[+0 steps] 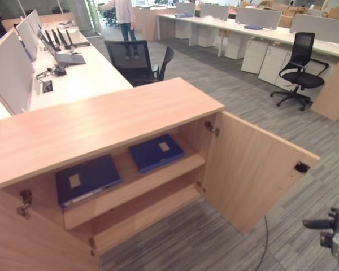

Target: Put the empty folder in the office cabinet

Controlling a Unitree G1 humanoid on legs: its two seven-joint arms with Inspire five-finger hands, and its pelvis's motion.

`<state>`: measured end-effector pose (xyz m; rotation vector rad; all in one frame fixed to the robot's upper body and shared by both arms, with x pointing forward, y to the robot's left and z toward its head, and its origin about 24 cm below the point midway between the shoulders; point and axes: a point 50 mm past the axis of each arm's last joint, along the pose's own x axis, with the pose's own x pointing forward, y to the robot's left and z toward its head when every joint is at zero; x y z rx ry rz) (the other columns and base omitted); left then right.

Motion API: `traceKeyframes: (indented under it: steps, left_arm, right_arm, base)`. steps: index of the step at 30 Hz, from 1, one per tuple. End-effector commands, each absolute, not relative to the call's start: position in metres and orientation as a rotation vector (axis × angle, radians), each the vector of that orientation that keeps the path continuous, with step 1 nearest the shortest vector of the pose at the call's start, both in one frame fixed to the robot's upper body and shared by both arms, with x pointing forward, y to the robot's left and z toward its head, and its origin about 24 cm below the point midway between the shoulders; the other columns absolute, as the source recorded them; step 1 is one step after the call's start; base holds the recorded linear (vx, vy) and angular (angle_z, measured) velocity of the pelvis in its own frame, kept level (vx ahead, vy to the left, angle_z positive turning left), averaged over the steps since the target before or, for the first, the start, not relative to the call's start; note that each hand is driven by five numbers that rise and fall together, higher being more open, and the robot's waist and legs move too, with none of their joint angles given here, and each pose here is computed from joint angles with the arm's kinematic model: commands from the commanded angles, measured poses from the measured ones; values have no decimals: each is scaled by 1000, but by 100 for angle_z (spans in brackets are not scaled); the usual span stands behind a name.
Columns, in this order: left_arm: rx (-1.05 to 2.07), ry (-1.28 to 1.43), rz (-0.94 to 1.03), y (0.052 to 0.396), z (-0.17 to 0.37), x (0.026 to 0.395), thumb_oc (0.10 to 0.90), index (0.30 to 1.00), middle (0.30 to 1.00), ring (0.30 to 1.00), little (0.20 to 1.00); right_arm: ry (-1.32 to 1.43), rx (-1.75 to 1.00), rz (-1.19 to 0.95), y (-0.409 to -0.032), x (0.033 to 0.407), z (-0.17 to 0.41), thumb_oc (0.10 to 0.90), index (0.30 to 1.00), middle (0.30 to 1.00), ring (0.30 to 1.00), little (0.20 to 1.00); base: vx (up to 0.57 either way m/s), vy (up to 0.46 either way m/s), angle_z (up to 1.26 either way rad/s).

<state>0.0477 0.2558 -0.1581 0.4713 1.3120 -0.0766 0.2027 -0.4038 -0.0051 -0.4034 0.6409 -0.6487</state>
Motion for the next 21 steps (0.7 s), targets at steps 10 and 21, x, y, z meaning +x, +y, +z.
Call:
traceKeyframes:
  steps: [10,21]
  left_arm:
    - [488,1250,-89,254,-156,76,800,900,900,900,900]
    - [483,1265,-86,258,-156,73,800,900,900,900,900]
  right_arm:
    - [253,-540,-666,-421,285,122,800,900,900,900,900]
    - [154,-467,-772,-447,288,189,800,900,900,900,900]
  base:
    - [7,-3,7]
    - [5,-8,3]
